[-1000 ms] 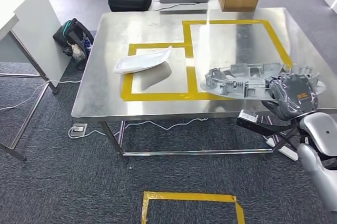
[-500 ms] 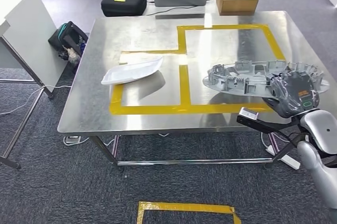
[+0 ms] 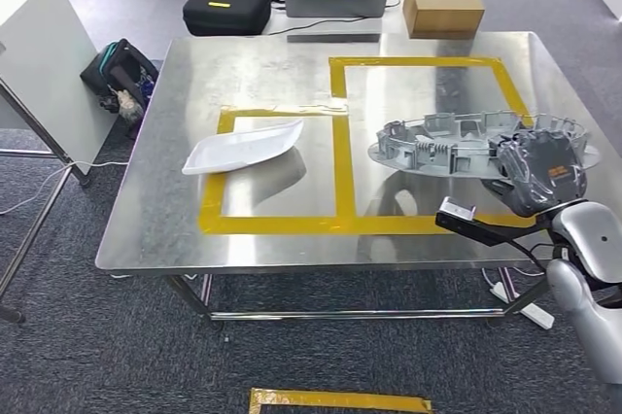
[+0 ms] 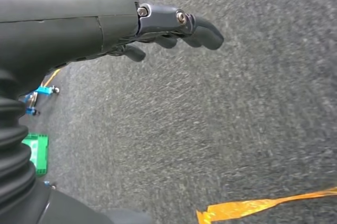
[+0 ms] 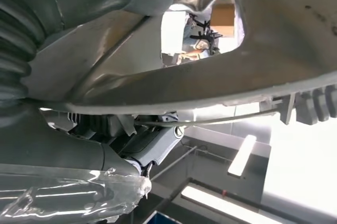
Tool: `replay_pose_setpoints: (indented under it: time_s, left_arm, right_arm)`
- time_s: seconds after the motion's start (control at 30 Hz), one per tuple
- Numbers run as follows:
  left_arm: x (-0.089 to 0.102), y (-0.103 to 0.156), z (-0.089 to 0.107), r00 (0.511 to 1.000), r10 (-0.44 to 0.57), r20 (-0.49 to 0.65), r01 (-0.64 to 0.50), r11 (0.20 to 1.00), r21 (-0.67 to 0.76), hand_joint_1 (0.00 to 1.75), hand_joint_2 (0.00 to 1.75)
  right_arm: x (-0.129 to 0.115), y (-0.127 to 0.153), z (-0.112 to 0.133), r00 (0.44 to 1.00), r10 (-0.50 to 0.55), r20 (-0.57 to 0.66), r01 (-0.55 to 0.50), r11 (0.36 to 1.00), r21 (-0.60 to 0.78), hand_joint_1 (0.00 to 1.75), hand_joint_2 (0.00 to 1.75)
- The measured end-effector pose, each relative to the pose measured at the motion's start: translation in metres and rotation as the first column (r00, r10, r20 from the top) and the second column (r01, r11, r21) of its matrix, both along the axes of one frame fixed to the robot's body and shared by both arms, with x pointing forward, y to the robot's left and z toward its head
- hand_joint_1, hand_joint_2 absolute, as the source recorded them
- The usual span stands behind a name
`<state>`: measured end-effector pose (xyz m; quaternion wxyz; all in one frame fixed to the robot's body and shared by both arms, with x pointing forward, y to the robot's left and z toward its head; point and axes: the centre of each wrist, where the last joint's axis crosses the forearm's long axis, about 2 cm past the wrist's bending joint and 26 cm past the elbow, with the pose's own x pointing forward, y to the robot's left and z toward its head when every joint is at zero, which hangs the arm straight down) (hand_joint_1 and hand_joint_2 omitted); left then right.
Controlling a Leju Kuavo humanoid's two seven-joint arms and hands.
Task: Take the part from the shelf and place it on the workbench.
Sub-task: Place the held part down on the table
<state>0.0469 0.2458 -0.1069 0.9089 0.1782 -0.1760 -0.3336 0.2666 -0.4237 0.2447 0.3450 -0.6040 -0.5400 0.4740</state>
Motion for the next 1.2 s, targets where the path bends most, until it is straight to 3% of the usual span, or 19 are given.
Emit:
replay_pose_setpoints:
  time_s: [1.2]
  left_arm:
    - [0.0009, 0.0005, 0.0001, 1.0, 0.003, -0.003, -0.003, 1.0, 0.005, 0.0, 1.75]
  right_arm:
    - [-0.0014, -0.0014, -0.0048, 1.0, -0.006, -0.014, 0.006, 1.0, 0.004, 1.75, 1.75]
